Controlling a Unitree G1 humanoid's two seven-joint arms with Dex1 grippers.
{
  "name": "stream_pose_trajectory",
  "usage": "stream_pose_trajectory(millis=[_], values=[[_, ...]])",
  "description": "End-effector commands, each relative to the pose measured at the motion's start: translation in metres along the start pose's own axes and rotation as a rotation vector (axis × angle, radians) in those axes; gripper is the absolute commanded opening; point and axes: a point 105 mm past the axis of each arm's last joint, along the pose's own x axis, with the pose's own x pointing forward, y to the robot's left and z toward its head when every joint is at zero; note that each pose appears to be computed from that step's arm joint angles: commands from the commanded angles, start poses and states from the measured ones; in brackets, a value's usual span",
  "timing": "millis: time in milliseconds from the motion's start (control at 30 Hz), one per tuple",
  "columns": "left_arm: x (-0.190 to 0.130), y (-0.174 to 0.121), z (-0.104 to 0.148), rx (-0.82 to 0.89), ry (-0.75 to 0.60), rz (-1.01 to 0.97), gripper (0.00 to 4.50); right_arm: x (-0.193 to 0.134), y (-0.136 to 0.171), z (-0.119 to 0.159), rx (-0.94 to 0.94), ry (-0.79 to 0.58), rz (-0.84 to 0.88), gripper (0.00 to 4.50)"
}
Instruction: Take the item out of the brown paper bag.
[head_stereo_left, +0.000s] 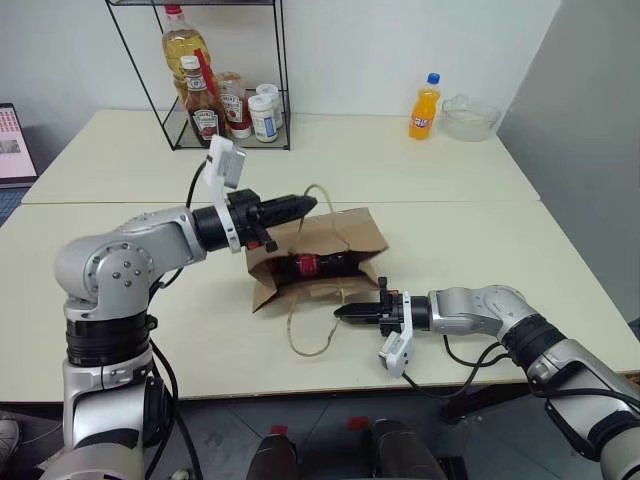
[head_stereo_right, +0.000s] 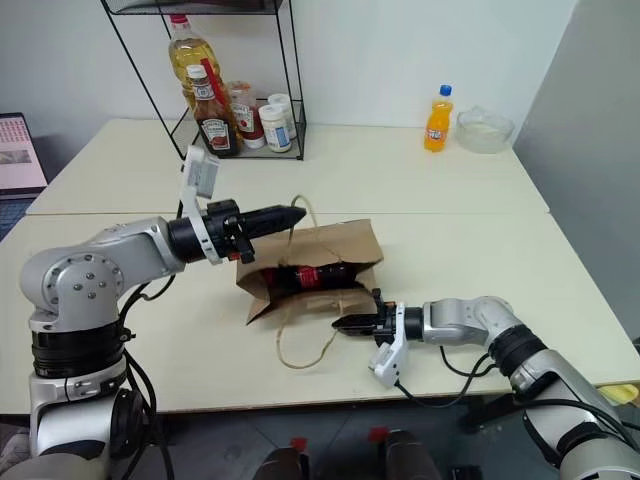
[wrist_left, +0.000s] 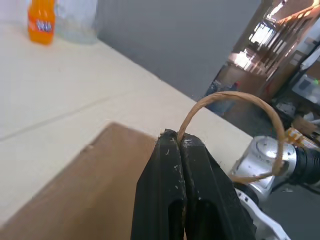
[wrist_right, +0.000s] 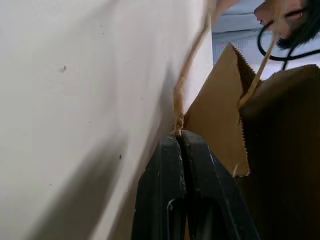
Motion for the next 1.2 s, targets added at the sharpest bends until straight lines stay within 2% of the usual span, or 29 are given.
stream_pose_trajectory(millis=[33,300,333,400,567,733,767,900,967,1067,1200], values=[[0.0,-0.009,0.018,0.04,-0.066,-0.029,0.0,-0.009,0.057,0.018,0.098,-0.022,0.211,0.03],[0.002,-0.012,0.019,0.037,-0.072,-0.049,0.0,-0.022,0.064,0.011,0.199,0.043,0.211,0.03],[0.002,-0.012,0.019,0.037,-0.072,-0.052,0.0,-0.025,0.063,0.011,0.225,0.051,0.198,0.22],[0.002,-0.013,0.017,0.038,-0.065,-0.055,0.0,-0.029,0.058,0.011,0.25,0.059,0.171,0.68],[0.002,-0.012,0.014,0.037,-0.058,-0.058,0.0,-0.043,0.038,0.014,0.266,0.084,0.085,2.56],[0.001,-0.011,0.013,0.039,-0.054,-0.059,0.0,-0.076,0.016,0.024,0.329,0.134,-0.04,4.33],[0.001,-0.011,0.014,0.04,-0.054,-0.059,0.0,-0.083,0.014,0.026,0.356,0.152,-0.054,4.46],[-0.002,-0.009,0.015,0.045,-0.052,-0.056,0.0,-0.103,-0.003,0.033,0.527,0.208,-0.077,4.46],[-0.003,-0.008,0.016,0.047,-0.052,-0.052,0.0,-0.105,-0.023,0.031,0.717,0.233,-0.136,4.46],[-0.004,-0.006,0.017,0.048,-0.052,-0.049,0.0,-0.096,-0.056,0.036,1.04,0.168,-0.22,3.88],[-0.002,-0.005,0.017,0.05,-0.044,-0.047,0.0,-0.079,-0.11,0.046,1.456,-0.043,-0.321,2.5]])
